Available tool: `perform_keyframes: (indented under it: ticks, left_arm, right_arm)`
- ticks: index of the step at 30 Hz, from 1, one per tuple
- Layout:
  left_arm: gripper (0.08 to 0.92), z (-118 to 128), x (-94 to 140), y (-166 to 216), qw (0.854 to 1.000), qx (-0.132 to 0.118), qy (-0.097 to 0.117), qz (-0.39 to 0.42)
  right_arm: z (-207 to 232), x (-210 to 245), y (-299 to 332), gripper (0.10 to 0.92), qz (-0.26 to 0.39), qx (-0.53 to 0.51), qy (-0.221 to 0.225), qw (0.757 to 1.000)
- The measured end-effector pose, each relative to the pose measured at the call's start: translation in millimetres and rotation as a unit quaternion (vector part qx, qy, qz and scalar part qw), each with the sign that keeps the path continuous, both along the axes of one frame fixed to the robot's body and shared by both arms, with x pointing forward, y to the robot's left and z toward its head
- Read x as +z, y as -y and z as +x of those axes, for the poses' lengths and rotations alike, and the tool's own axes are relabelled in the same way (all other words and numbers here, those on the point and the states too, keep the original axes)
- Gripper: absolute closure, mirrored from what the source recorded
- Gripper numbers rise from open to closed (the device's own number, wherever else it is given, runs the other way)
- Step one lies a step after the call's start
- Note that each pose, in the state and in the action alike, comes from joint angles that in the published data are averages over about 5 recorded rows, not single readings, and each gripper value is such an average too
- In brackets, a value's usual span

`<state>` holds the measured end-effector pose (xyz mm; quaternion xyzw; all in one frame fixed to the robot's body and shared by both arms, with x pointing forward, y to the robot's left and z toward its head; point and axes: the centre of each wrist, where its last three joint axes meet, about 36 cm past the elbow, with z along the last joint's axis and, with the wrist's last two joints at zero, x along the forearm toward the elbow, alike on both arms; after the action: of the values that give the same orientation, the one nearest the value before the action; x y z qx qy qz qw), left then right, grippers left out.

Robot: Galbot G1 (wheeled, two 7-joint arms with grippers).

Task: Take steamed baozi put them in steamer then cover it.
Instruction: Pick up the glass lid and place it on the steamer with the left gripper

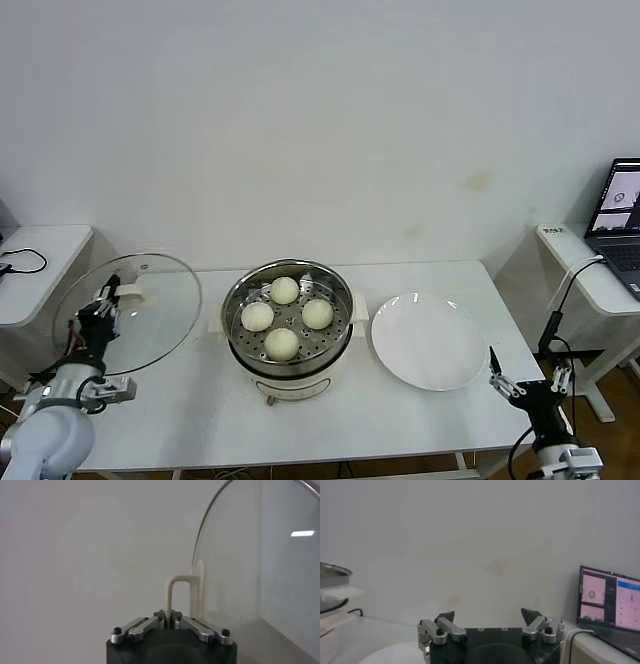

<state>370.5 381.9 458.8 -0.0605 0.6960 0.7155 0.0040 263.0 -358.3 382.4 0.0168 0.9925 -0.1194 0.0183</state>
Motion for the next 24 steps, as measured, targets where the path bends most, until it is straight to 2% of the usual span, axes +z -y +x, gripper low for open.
perform_keyframes:
  ticks: [5,12,24]
  left_arm:
    - [0.854,7.9,10.6,31.8,0.999,-0.022,0.0,-0.037]
    - [0.854,19.6,13.7,83.3,0.996,-0.048,-0.015,-0.069]
    - [0.854,38.4,10.9,164.3,0.995,-0.071,-0.036,-0.066]
  right_arm:
    - [2.6,-0.1,-7.5,0.2,-0.006,0.005,0.0,1.0]
    - [3.9,-6.1,-18.9,0.2,-0.018,0.007,-0.007,1.0]
    - [4.3,-21.7,-36.9,0.199,-0.028,0.001,-0.029,0.999]
